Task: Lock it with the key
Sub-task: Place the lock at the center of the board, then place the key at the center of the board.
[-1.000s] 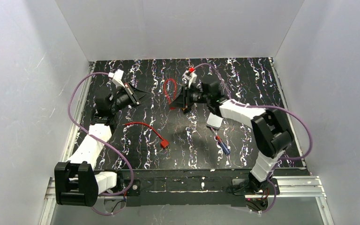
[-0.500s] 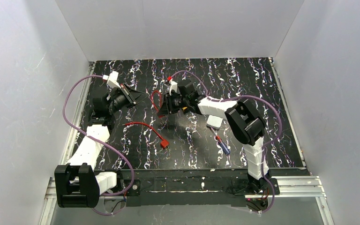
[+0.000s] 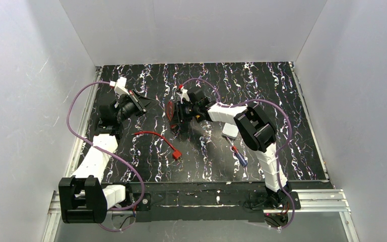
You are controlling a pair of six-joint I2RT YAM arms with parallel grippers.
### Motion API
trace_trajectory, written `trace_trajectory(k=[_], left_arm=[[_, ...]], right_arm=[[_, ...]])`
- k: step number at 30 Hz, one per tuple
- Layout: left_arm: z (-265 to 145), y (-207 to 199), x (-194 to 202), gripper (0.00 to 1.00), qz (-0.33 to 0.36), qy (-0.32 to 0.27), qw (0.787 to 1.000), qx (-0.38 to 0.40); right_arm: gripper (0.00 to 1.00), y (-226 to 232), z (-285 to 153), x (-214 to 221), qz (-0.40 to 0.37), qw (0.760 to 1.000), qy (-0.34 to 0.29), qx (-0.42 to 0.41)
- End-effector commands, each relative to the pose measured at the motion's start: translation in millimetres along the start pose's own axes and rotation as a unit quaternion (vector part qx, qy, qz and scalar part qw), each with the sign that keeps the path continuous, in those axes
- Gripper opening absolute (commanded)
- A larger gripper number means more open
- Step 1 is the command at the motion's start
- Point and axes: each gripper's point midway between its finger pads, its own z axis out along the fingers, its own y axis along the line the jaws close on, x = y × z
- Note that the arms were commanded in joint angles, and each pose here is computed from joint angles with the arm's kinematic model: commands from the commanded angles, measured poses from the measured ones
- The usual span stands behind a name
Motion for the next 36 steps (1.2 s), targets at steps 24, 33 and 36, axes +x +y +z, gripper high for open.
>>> trace_trajectory(k=[24, 33, 36], left_arm=[[25.8, 30.2, 0.1, 0.00, 0.093, 0.087, 0.991, -0.026], [75.5, 56.5, 52.7, 0.00, 0.148, 0.230, 0.960, -0.065], [92.4, 61.5, 72.9, 0.00, 0.156, 0.261, 0.950, -0.065]], right_arm=[[0.98, 43.2, -173.8, -87.0, -0.105, 0.984, -0.144, 0.001], [0.98, 18.0, -230.1, -72.4, -0.109, 0.979, -0.171, 0.030], [0.98, 11.9, -238.7, -70.4, -0.106, 0.977, -0.180, 0.037]])
